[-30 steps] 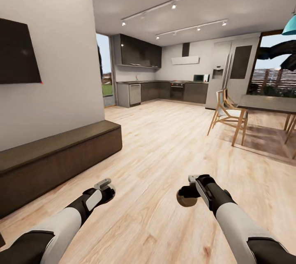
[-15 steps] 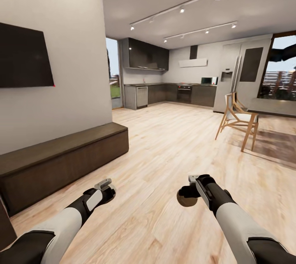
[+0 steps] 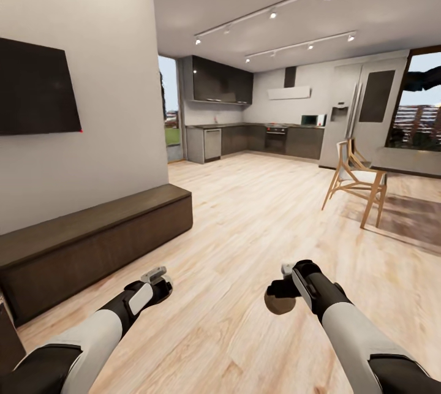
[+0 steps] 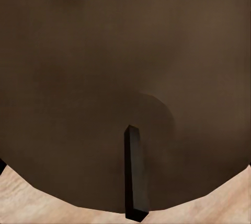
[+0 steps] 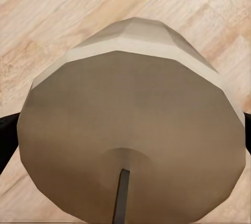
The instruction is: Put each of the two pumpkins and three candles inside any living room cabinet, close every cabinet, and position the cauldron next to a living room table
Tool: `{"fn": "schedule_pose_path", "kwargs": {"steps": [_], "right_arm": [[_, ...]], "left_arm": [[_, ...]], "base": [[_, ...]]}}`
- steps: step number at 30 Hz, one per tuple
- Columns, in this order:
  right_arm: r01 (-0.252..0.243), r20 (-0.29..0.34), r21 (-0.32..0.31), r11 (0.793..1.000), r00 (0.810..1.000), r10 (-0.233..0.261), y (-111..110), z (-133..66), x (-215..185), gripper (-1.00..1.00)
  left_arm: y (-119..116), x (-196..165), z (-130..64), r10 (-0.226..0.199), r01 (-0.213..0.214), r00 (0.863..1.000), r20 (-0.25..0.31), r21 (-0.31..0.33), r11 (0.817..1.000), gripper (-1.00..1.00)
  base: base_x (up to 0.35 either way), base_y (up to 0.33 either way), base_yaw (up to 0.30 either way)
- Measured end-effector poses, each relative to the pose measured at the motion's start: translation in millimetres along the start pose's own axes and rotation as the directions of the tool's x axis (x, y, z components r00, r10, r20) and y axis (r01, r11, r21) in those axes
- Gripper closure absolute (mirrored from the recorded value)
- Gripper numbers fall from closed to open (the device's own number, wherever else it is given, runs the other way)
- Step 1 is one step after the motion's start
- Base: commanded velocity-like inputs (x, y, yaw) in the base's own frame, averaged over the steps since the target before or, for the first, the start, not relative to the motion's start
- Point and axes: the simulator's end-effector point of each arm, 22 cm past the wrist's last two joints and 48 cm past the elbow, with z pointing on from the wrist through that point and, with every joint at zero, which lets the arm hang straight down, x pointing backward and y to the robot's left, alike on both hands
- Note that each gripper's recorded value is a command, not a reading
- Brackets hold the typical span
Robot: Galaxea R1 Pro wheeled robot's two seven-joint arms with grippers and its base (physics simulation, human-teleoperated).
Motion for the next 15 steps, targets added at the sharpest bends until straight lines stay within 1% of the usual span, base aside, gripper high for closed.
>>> {"fn": "schedule_pose_path", "kwargs": {"steps": [6,15], "right_arm": [[-0.002,-0.011,-0.001,1.000,1.000,0.002,0,-5.6,-6,1.00],[-0.002,-0.015,-0.001,1.000,1.000,0.002,0,-18.8,-19,1.00]], "left_arm": [[-3,-7,-4.1,-0.001,0.001,1.000,-0.008,-0.005,1.000,1.00],[-11,-20,-14.4,0.001,-0.001,1.000,-0.012,-0.006,1.000,1.00]], "base": [[0.000,0.000,0.069],[0.000,0.000,0.015]]}}
